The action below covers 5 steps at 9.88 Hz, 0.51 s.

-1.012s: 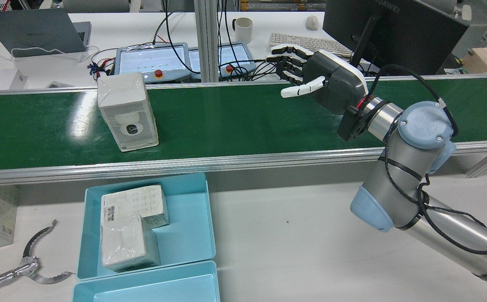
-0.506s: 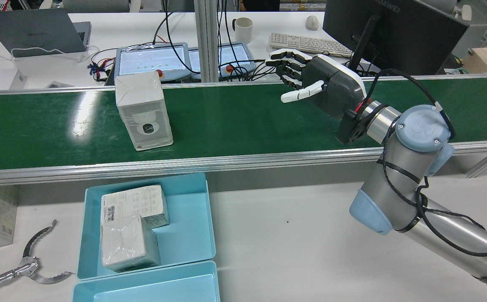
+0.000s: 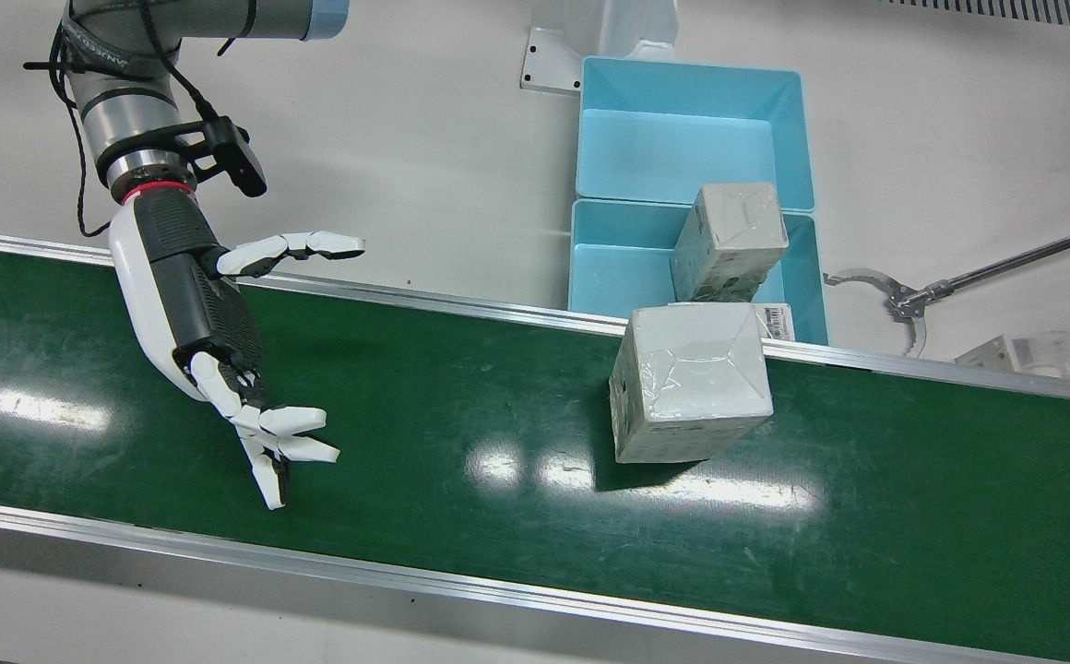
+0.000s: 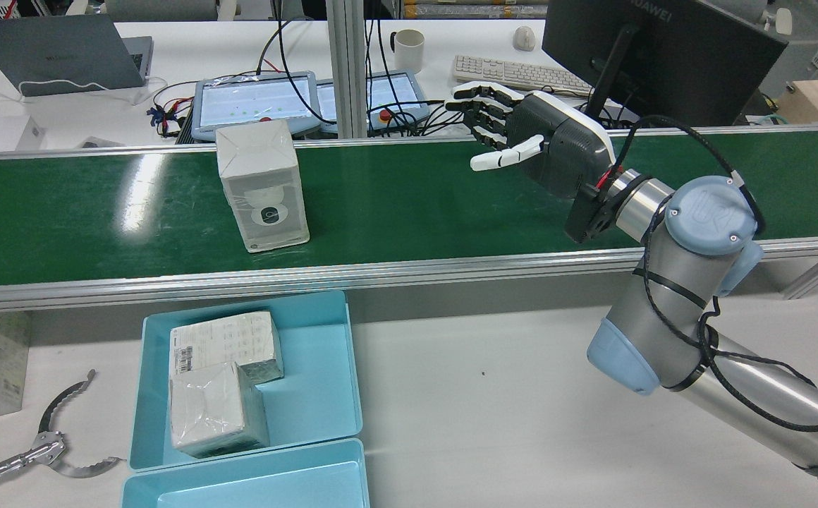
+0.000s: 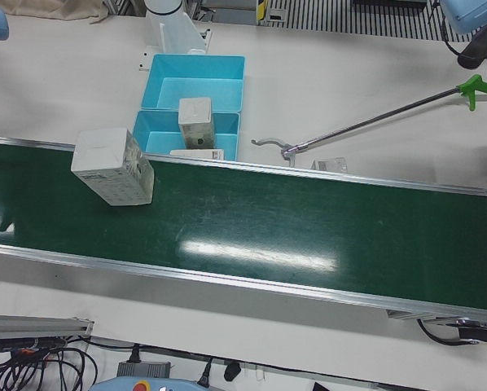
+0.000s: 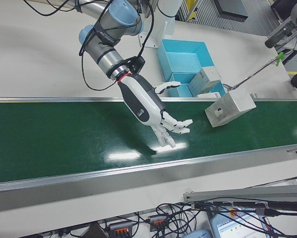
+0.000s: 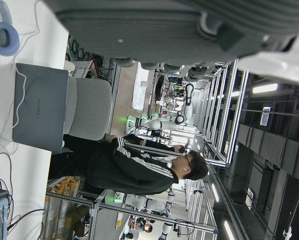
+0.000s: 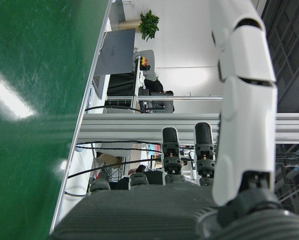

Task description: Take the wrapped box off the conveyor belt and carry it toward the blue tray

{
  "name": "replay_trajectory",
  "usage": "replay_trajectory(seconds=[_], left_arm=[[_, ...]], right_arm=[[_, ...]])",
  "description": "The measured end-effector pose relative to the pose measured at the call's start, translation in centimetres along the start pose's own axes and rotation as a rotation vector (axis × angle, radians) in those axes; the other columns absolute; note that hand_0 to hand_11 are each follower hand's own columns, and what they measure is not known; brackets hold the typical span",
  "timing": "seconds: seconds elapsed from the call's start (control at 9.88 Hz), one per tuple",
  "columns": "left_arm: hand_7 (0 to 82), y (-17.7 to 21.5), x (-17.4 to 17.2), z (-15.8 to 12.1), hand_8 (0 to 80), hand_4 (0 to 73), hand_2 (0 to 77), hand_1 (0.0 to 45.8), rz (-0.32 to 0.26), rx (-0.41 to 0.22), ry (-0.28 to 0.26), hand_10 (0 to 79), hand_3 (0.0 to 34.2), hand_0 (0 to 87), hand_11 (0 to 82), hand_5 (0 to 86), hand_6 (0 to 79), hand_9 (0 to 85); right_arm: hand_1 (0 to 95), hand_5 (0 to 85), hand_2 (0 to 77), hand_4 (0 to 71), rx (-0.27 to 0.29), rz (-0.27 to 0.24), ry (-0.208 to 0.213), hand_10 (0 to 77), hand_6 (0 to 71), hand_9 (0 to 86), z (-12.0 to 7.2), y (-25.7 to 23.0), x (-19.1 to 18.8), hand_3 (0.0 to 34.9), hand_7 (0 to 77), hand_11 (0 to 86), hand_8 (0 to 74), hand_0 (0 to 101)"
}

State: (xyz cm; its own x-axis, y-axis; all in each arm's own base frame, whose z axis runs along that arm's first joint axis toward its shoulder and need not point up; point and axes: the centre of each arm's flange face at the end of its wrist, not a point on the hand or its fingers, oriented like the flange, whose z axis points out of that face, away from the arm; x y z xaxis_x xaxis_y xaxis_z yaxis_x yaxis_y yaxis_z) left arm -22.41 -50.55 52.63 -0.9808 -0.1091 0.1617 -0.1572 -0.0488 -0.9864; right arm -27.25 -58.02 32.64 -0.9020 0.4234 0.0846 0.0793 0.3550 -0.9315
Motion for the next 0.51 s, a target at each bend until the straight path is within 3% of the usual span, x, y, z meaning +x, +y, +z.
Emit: replay_trajectory(seconds=[0.51], left_arm=[[0.0,0.0,0.0,0.0,0.0,0.0,0.5,0.0,0.0,0.0,0.0,0.5,0.0,0.0,0.0,1.1,0.0,0.0]], right_arm=[[14.7,31.6,18.0,9.3,-0.002,-0.01,0.014,0.0,3.8,5.4,0.05,0.09,1.05,17.2,22.4,1.1,0.0,48]])
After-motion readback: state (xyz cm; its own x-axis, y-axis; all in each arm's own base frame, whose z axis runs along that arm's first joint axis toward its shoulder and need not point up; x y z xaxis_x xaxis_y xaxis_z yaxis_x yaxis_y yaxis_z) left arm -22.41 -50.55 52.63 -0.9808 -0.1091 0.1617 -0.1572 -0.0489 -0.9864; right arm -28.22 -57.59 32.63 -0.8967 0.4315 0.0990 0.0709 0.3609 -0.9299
